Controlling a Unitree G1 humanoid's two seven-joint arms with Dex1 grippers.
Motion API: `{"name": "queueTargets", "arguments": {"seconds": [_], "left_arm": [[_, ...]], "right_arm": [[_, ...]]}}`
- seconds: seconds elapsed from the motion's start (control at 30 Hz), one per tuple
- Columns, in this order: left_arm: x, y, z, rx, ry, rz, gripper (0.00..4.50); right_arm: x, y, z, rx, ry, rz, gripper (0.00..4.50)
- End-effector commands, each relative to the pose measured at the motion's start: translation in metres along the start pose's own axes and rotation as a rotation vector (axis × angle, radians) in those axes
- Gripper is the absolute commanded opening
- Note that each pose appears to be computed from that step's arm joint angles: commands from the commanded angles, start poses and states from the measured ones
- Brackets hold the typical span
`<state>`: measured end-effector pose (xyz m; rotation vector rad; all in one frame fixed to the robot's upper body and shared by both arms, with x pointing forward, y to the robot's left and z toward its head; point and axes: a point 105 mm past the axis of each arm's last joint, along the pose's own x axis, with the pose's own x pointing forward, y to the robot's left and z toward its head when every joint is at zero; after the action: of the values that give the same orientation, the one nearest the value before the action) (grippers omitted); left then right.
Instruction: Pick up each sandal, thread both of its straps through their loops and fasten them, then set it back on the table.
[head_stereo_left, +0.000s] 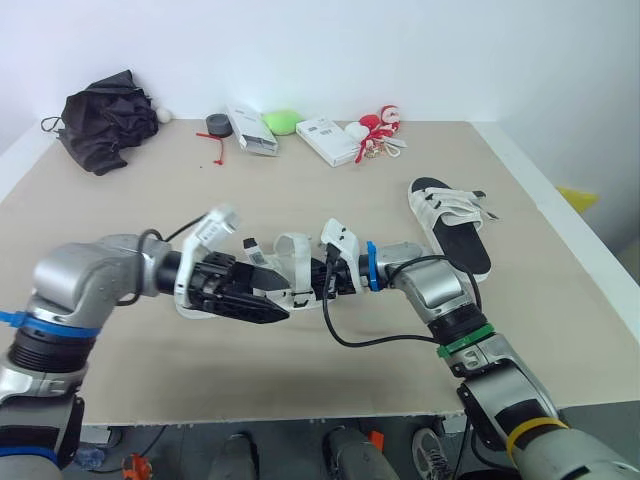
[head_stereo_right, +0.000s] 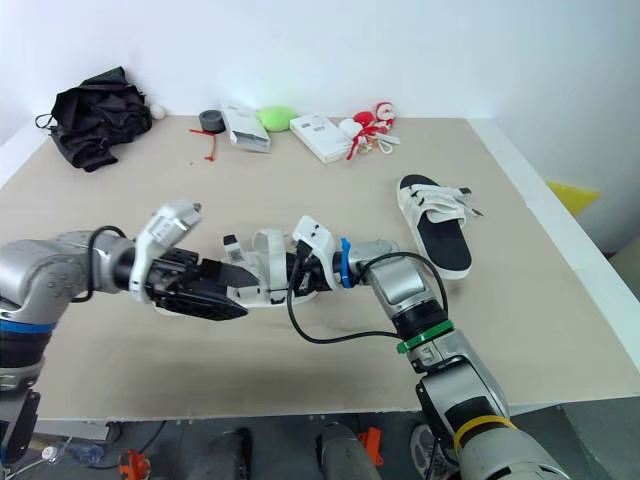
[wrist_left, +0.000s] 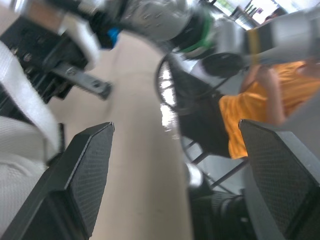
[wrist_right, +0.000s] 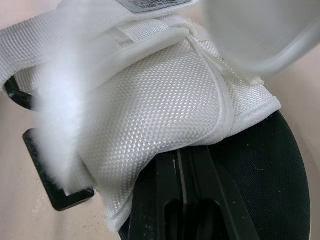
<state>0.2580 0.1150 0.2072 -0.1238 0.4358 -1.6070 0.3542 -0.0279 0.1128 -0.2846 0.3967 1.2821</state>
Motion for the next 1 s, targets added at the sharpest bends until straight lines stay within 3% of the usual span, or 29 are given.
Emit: {"name": "queueTargets", "arguments": {"seconds": [0.03, 0.27, 0.47, 0.67, 1.0], "left_arm": [[-0.015, -0.014, 0.003, 0.075, 0.049, 0.025, 4.1], [0.005, -0.035, -0.049, 0.096, 0.245, -0.05, 4.1], [0.003, -0.003, -0.093, 0.095, 0.292, 0.118, 4.1], [0.002, 0.034, -0.095, 0.16, 0.2, 0.289, 4.1], [0.017, 0.038, -0.076, 0.094, -0.008, 0.301, 4.1]], "right_arm": [[-0.003, -0.008, -0.053, 0.107, 0.165, -0.061, 0.0], [-0.002, -0.008, -0.051, 0.105, 0.162, -0.056, 0.0], [0.0, -0.005, -0.052, 0.107, 0.162, -0.051, 0.0], [-0.001, -0.005, -0.054, 0.111, 0.165, -0.053, 0.0], [-0.001, -0.005, -0.052, 0.109, 0.163, -0.053, 0.0]]}}
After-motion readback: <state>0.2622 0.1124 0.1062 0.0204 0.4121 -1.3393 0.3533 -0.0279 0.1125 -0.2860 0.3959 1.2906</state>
